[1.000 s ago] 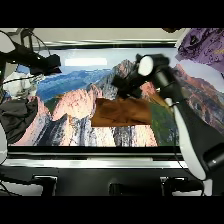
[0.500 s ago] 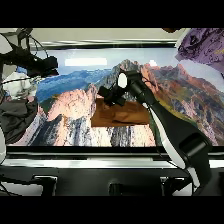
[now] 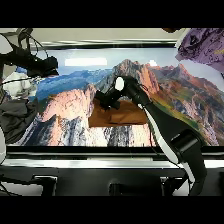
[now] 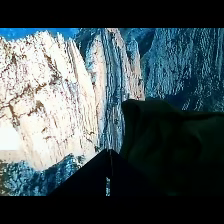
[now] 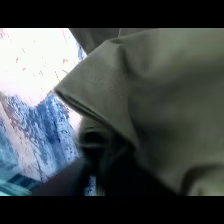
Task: Fold the clothes and pants, and hang the long-sleeved shirts on hangers.
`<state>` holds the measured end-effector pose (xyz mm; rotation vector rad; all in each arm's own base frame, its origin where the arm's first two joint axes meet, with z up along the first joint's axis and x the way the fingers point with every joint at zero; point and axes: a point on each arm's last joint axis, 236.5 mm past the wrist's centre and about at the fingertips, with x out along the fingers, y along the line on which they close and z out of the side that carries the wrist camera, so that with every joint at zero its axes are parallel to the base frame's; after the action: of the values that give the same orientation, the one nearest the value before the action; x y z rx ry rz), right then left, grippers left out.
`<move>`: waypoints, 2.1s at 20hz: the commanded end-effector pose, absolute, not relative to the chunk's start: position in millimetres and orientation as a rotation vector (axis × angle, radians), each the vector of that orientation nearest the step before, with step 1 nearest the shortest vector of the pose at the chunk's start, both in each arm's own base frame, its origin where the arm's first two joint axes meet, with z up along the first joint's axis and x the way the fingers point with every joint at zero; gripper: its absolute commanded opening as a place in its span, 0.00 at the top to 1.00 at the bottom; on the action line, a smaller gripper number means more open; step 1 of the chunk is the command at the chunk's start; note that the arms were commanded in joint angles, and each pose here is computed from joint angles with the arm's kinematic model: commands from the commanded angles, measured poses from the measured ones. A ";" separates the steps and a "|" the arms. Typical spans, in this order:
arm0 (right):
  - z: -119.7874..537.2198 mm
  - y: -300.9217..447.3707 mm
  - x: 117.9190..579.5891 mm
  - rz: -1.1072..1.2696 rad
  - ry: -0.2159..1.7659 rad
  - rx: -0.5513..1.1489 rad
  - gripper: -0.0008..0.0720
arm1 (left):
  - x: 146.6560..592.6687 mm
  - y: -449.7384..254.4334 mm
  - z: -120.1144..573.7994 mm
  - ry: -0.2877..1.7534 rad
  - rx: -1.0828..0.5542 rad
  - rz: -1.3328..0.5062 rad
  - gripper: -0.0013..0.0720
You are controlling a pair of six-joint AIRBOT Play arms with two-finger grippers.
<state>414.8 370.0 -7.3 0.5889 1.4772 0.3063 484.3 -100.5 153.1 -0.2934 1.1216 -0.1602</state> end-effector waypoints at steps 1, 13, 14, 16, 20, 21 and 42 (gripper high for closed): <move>-5.7 373.5 407.8 0.368 1.494 0.554 0.40 | 484.3 -100.0 153.4 1.121 -0.294 -0.159 0.96; 79.8 58.3 475.5 0.266 1.279 0.664 0.09 | 484.2 -100.1 153.6 1.121 -0.298 -0.157 0.96; 69.2 38.6 473.0 0.273 1.275 0.736 0.09 | 484.2 -100.3 153.6 1.121 -0.297 -0.158 0.96; 40.8 18.1 463.8 0.280 1.281 0.864 0.09 | 484.2 -100.3 153.6 1.121 -0.297 -0.158 0.96; -24.9 24.7 438.2 0.287 1.342 0.918 0.19 | 484.1 -101.3 153.5 1.121 -0.297 -0.159 0.96; -35.5 31.3 437.7 0.290 1.340 0.938 0.19 | 484.0 -101.3 153.4 1.122 -0.297 -0.159 0.96; -95.7 115.2 416.0 0.376 1.513 0.850 0.71 | 484.2 -101.3 153.1 1.123 -0.307 -0.153 0.96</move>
<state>421.1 114.0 -95.3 0.8542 1.4914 0.3691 484.2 -101.0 153.4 -0.3091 1.1230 -0.1519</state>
